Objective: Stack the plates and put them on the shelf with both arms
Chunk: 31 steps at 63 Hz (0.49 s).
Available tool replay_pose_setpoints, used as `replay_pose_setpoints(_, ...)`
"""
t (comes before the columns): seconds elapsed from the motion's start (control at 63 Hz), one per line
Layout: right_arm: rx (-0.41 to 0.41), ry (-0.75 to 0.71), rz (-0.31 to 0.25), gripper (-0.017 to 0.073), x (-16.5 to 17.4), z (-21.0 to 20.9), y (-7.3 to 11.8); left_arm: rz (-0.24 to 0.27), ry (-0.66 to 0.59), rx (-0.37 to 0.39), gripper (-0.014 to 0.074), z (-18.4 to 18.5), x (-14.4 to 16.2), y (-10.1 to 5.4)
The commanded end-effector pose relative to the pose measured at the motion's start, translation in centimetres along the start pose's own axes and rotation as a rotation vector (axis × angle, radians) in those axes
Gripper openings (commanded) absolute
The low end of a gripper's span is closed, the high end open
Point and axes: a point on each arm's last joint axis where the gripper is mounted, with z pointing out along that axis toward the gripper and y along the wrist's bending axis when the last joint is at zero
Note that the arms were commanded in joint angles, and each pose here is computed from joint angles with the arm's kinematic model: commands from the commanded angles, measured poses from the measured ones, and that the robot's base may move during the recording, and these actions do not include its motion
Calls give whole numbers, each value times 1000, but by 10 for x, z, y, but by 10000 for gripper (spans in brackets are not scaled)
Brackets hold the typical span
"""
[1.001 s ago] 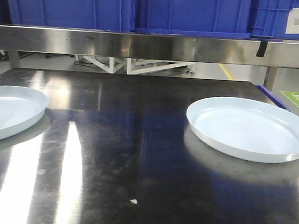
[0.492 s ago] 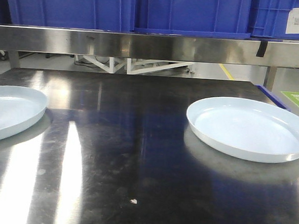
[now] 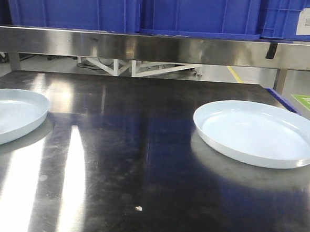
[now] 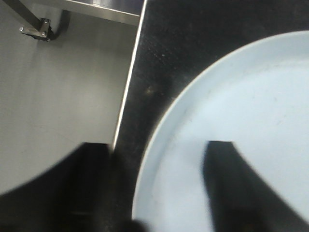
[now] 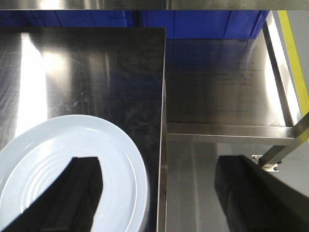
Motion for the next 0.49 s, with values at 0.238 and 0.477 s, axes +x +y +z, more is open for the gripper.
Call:
replay_pose_setpoints(0.238,-8,-120,3,593,-20,-9,1,-32,-142,35,89,-39,-39,-6)
replay_pose_setpoints(0.477,-8,-120,3,593,-20,-9,1,-74,-252,146,89,-79,-65,-31)
